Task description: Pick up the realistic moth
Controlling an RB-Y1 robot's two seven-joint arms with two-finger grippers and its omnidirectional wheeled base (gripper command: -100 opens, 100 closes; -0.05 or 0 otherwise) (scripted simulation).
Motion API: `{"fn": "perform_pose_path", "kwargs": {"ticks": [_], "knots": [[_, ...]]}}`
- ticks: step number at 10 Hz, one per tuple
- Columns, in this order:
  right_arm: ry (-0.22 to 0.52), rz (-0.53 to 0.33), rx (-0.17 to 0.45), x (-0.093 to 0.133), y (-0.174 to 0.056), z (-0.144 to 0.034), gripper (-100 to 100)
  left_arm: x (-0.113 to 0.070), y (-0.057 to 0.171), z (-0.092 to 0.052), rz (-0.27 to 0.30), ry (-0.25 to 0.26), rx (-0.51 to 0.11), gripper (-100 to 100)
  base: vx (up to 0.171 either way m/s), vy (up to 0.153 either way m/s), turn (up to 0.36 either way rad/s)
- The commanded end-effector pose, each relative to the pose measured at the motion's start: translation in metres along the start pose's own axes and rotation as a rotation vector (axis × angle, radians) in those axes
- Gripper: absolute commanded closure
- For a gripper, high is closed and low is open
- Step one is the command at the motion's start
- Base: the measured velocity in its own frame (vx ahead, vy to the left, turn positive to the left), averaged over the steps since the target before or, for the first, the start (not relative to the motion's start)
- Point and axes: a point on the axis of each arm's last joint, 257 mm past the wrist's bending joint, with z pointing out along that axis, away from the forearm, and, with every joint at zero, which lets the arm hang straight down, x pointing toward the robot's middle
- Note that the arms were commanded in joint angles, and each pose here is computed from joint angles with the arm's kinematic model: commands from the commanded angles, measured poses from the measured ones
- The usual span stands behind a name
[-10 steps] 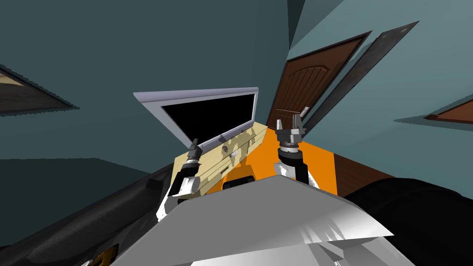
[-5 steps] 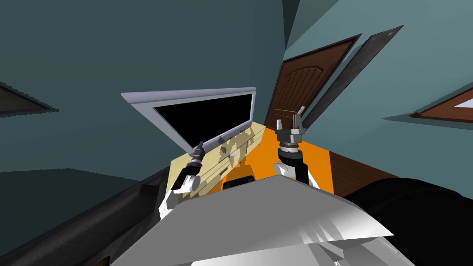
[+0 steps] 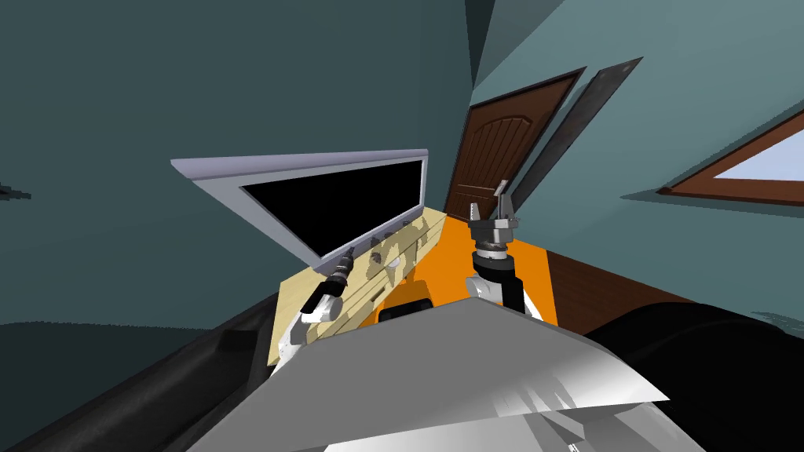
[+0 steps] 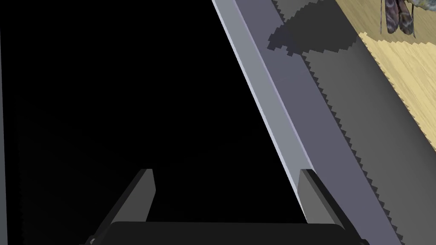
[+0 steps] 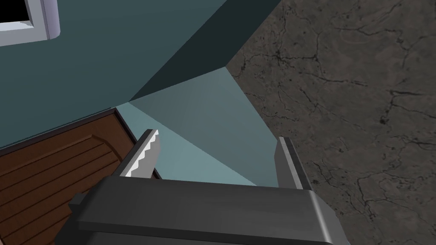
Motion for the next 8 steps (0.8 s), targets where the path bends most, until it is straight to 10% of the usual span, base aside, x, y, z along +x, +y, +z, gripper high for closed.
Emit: {"fn": "perform_pose_path", "kwargs": {"ticks": [1,8], "knots": [[0.0,0.0,0.0,0.0,0.0,0.0,0,0.006,0.02,0.006,0.029,0.034,-0.062,-100,0.019,0.006,-0.161],[0.0,0.0,0.0,0.0,0.0,0.0,0,0.021,0.101,0.009,0.129,0.159,-0.299,-100,0.026,0.015,-0.142]]}}
